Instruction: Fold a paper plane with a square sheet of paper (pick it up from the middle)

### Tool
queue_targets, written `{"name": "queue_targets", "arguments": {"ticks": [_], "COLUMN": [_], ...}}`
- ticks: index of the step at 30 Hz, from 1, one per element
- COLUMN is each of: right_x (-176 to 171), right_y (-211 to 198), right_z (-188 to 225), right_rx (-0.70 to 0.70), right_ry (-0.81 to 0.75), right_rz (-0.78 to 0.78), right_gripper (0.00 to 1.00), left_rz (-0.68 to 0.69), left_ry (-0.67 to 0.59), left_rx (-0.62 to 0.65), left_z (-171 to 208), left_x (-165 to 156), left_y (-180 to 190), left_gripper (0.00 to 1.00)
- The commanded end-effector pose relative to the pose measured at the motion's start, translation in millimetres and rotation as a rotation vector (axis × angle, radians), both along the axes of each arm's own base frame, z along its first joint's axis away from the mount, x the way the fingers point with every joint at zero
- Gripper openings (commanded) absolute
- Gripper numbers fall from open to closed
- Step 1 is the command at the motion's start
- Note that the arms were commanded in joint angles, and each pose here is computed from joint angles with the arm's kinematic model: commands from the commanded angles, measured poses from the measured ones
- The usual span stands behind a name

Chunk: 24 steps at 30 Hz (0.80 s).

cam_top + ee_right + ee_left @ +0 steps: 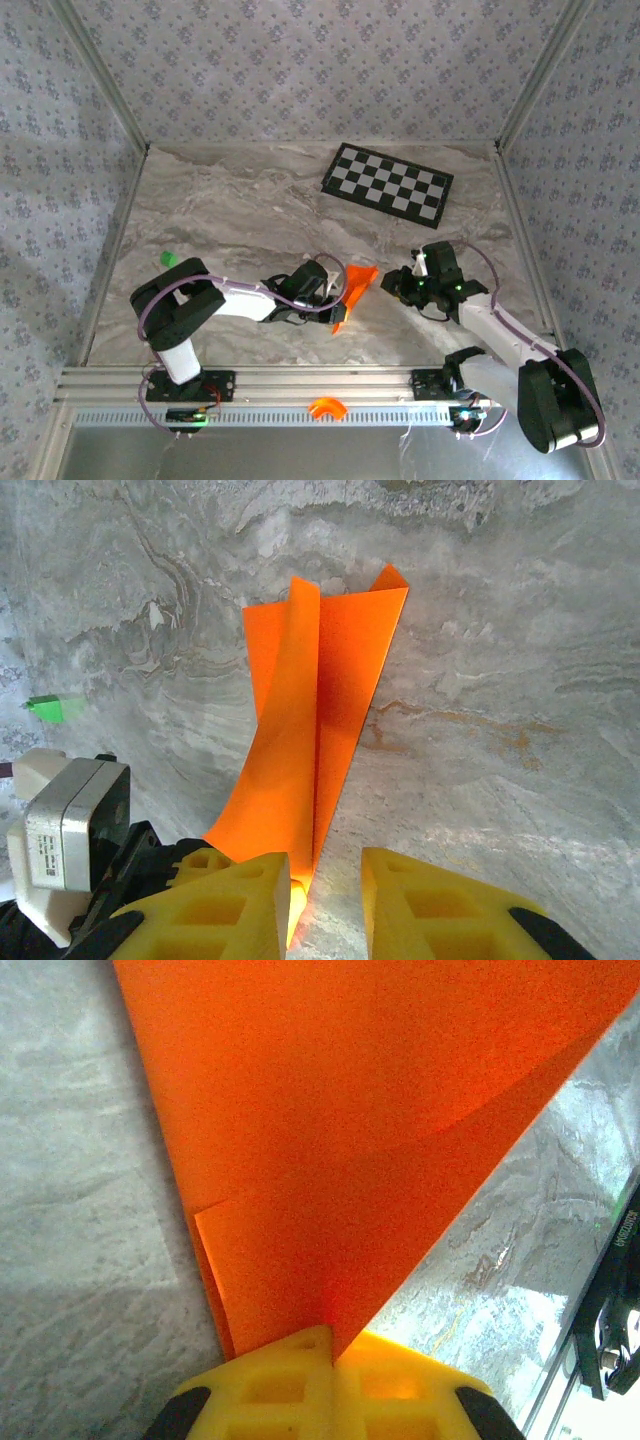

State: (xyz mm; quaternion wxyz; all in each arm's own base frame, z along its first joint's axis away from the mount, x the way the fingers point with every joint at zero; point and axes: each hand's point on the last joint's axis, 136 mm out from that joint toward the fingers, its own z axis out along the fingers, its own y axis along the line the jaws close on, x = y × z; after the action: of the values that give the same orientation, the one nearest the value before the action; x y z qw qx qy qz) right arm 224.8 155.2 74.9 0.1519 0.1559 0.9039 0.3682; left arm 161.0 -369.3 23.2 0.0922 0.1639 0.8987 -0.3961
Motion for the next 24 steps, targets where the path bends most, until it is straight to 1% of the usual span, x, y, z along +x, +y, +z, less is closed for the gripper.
{"name": "queue_targets", "arguments": {"ticks": [1, 24], "right_x": [7.0, 8.0], "right_y": [4.3, 1.0], "right_z": [15.6, 9.7], "right_rx": [0.022, 0.016], "right_ry": [-0.045, -0.011], "right_rz": [0.022, 0.009], "right_gripper": [0.27, 0.27], "left_rz": [-0.018, -0.023], "left_ry": [0.042, 0.072], "left_rx": [0.054, 0.012], "left_z": [-16.3, -15.5], "left_x": [-7.7, -9.6], "left_y": [8.4, 1.8], "left_gripper": [0.0, 0.0]}}
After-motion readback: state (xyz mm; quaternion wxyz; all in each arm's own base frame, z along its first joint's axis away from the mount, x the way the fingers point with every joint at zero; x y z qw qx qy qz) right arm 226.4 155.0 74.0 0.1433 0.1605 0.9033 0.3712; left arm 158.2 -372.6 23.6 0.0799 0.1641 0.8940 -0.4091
